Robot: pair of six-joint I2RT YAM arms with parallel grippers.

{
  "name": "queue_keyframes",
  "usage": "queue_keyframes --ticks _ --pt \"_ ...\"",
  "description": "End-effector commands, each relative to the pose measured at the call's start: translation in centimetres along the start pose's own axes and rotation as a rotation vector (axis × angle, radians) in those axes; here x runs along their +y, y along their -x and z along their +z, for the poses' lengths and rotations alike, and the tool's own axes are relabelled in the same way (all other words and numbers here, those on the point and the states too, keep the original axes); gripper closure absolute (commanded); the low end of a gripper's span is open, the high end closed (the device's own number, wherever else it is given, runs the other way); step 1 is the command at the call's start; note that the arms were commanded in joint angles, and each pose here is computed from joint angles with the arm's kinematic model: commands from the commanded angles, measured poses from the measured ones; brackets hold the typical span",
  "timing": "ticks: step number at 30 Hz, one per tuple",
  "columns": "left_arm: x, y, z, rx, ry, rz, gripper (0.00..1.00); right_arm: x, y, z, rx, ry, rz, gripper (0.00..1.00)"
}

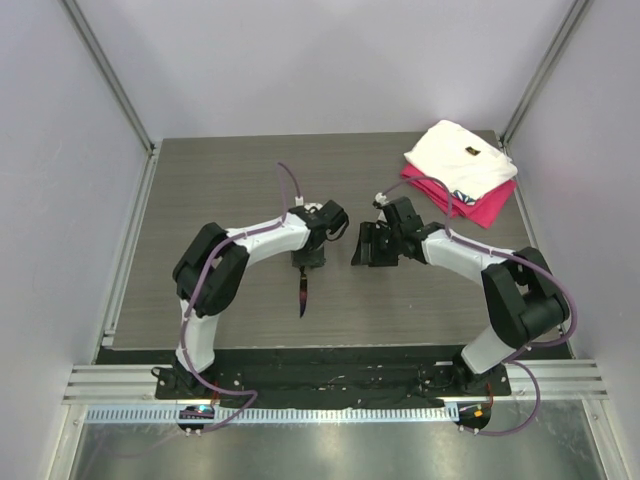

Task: Fold the napkin into a case and place the utensils inside
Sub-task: Pick up the knife from the center of the board, then pass from the left arm to the right

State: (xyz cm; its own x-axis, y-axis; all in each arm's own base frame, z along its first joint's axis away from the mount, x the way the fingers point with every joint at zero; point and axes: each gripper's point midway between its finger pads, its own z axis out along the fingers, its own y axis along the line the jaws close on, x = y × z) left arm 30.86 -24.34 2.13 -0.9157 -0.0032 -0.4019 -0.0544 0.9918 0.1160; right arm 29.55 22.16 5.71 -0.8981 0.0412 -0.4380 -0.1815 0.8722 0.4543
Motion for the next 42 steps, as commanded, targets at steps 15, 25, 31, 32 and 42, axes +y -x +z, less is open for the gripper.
queue_keyframes --ticks 15,25,31,32,42 --pt "-3.4 -1.7 -0.8 0.027 -0.335 0.012 1.00 4.0 -1.1 1.1 0.033 0.351 0.124 0.27" --pt "-3.9 -2.5 -2.1 -0.009 -0.458 -0.012 1.00 6.4 2.4 3.6 -0.017 0.462 0.313 0.31" --pt "-4.5 -2.6 -2.5 -0.045 -0.513 -0.028 1.00 6.9 1.9 5.9 0.017 0.433 0.330 0.36" --pt "-4.5 -2.7 -2.6 -0.048 -0.516 -0.030 1.00 6.9 1.7 6.2 0.020 0.426 0.330 0.37" --pt "-4.5 -2.6 -3.5 -0.094 -0.559 -0.037 1.00 6.7 0.1 8.4 0.047 0.310 0.339 0.44"
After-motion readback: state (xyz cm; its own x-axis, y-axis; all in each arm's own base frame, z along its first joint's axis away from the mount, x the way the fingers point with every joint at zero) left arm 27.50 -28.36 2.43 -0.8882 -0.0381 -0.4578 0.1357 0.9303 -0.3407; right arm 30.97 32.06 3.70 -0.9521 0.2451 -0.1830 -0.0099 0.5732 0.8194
